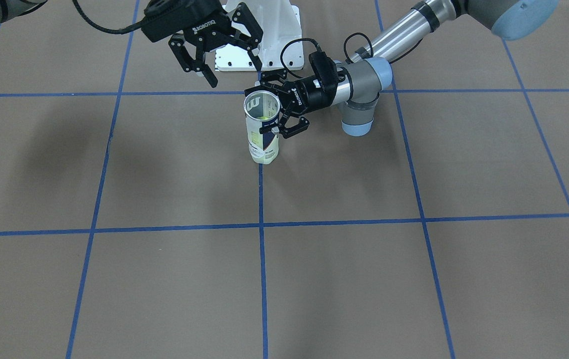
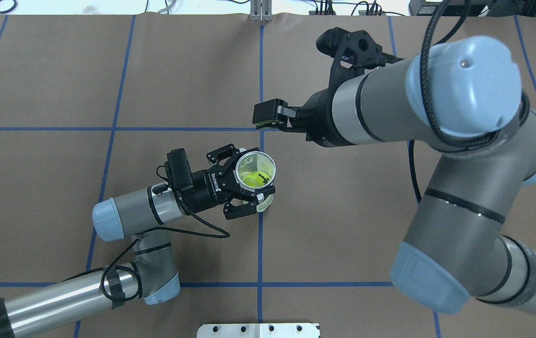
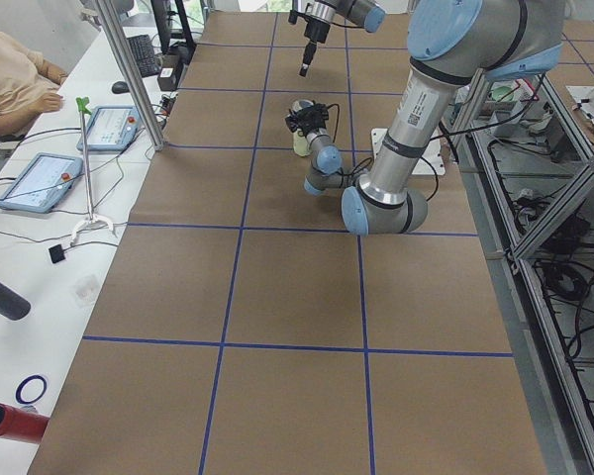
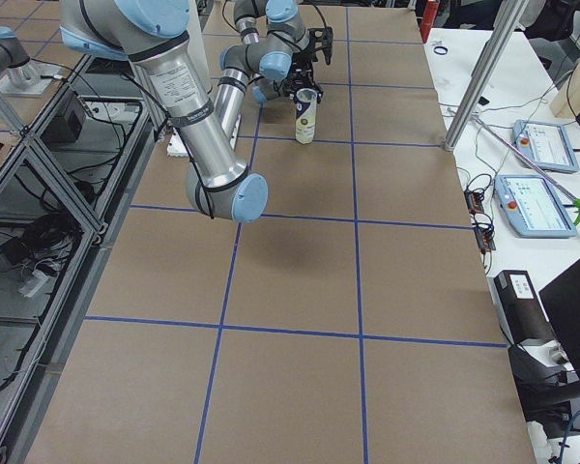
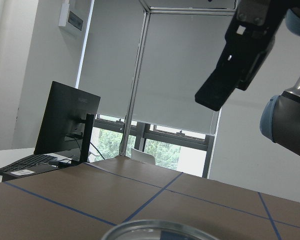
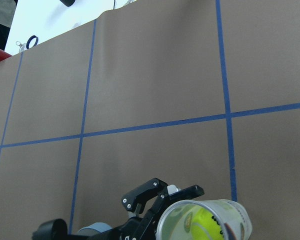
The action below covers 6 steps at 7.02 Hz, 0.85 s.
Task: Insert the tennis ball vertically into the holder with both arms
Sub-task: 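Raise the right gripper away while the left gripper releases the can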
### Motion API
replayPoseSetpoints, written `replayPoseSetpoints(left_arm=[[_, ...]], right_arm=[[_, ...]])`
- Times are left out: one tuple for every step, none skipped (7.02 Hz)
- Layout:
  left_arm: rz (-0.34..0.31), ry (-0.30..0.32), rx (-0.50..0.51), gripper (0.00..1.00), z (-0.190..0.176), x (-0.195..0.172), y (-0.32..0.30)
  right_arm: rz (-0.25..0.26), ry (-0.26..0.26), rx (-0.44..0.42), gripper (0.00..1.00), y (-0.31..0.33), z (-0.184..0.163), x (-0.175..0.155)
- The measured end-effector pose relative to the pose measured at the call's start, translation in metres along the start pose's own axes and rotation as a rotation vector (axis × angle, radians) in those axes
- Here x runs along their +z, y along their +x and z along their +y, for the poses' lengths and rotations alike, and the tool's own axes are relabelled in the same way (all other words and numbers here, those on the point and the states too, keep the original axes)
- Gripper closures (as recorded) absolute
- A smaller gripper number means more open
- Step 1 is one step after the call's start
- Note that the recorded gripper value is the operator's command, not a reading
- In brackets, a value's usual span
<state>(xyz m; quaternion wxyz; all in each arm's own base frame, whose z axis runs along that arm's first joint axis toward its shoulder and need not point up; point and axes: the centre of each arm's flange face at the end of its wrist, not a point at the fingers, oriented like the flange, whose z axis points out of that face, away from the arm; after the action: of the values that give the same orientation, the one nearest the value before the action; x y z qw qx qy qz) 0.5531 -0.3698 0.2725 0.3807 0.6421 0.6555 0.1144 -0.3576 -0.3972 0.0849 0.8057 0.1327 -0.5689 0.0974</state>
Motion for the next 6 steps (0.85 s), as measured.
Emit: replayPoseSetpoints(left_arm=[[0.004,0.009,-0.001,0.01,-0.004,0.001,0.001],[0.011,0.027,-0.003,0.01,-0.012,0.003,0.005],[0.020,0.050,-0.004,0.01,-0.022,0.005,0.008],[0.028,0.076,-0.003,0.01,-0.035,0.007,0.011],[0.029,0.097,0.002,0.01,-0.047,0.008,0.009],[0.018,0.111,0.016,0.01,-0.061,0.008,-0.002]], right_arm=[[0.008,-0.016,-0.012,0.00,0.014,-0.031,-0.017],[0.015,-0.032,-0.029,0.00,0.029,-0.063,-0.033],[0.030,-0.039,-0.053,0.00,0.046,-0.091,-0.041],[0.059,-0.034,-0.080,0.00,0.066,-0.118,-0.045],[0.092,-0.028,-0.102,0.00,0.088,-0.145,-0.045],[0.130,-0.030,-0.120,0.00,0.117,-0.177,-0.047]])
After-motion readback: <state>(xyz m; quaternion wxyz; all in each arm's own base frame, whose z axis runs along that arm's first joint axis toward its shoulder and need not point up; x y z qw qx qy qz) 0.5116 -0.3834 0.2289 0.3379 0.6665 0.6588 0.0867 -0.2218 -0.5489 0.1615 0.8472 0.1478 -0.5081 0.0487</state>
